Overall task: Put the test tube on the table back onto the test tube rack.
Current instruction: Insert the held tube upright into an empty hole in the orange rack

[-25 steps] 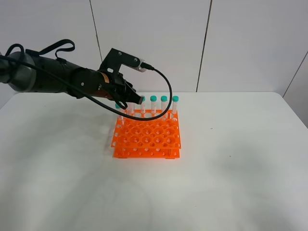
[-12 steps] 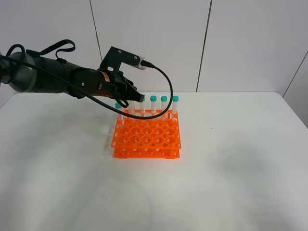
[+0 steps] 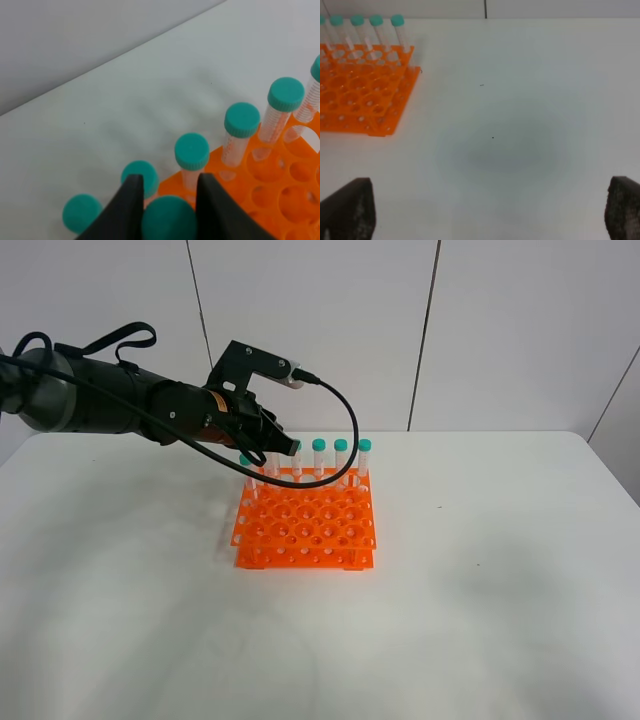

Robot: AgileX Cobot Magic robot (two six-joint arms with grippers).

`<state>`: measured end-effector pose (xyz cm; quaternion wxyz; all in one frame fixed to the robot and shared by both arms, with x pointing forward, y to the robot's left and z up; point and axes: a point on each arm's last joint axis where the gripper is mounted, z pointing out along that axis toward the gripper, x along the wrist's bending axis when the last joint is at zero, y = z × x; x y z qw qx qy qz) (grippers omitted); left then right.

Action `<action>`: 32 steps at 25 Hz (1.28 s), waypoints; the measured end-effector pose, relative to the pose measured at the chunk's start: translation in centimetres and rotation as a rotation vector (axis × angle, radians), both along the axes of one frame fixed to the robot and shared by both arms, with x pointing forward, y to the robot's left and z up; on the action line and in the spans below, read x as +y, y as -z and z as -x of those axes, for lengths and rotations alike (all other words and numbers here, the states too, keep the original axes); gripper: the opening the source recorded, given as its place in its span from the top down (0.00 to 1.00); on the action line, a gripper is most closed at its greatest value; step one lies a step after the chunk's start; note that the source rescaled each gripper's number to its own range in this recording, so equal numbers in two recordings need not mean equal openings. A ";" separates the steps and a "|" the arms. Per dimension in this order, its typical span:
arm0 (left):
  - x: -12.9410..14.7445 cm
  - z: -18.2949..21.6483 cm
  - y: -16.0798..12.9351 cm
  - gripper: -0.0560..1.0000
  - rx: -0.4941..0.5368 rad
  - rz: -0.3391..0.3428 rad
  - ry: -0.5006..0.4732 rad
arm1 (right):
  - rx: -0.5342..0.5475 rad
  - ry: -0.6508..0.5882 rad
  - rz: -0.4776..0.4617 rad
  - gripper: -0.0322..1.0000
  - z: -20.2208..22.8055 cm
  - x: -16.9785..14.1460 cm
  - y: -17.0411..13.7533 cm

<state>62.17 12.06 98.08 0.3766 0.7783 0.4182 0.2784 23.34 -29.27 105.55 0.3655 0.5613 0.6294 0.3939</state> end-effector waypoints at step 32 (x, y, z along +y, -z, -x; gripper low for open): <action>0.1 0.4 1.0 0.95 -0.018 0.003 0.007 | 0.000 0.000 0.000 0.00 0.0 0.0 0.0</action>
